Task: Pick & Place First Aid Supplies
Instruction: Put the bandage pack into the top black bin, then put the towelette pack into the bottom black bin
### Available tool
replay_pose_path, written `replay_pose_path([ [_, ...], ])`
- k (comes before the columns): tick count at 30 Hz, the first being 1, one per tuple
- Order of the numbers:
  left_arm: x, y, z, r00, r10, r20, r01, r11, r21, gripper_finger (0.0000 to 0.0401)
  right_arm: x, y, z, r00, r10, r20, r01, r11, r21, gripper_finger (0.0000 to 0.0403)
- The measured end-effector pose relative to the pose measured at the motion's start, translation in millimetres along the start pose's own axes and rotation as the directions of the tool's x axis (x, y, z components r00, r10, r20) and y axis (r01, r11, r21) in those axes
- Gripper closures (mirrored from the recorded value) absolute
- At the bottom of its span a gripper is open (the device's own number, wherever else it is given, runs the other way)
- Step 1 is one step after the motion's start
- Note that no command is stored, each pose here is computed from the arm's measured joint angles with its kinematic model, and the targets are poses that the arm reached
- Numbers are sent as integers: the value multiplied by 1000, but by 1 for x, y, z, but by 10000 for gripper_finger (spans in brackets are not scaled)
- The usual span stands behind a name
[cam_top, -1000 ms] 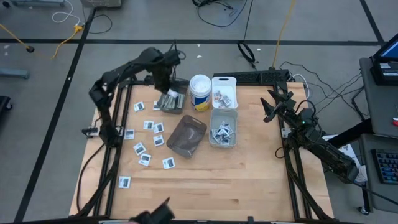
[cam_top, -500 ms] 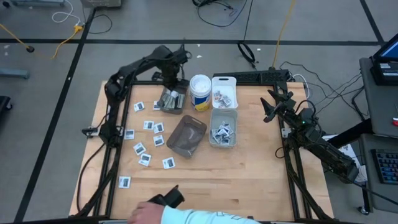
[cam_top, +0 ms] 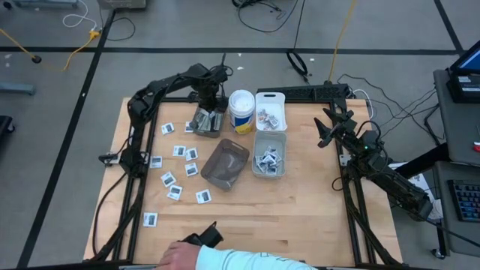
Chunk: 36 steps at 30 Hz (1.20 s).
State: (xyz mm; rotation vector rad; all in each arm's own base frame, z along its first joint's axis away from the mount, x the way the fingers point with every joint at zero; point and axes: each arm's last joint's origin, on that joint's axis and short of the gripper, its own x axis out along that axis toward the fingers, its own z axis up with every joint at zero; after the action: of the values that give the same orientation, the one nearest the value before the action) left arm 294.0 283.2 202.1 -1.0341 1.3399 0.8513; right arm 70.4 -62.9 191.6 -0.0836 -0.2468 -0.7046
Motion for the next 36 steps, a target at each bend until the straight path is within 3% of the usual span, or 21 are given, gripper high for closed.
replay_pose_path([
  [5,0,3,2,1000,-6,3,6,1000,24,359,0,0,0,1000,0,0,0,1000,0,140],
  [16,-1,6,3,998,-54,-20,55,998,44,214,0,0,0,1000,0,-1,0,1000,0,140],
  [21,-3,10,4,991,-125,-51,127,991,33,165,0,0,0,1000,0,0,0,1000,0,140],
  [28,-27,14,-3,989,-147,-1,147,989,5,138,0,0,0,1000,0,0,0,1000,0,140],
  [36,-64,3,-34,985,-147,94,149,988,-24,147,0,0,0,1000,0,0,0,1000,0,140],
])
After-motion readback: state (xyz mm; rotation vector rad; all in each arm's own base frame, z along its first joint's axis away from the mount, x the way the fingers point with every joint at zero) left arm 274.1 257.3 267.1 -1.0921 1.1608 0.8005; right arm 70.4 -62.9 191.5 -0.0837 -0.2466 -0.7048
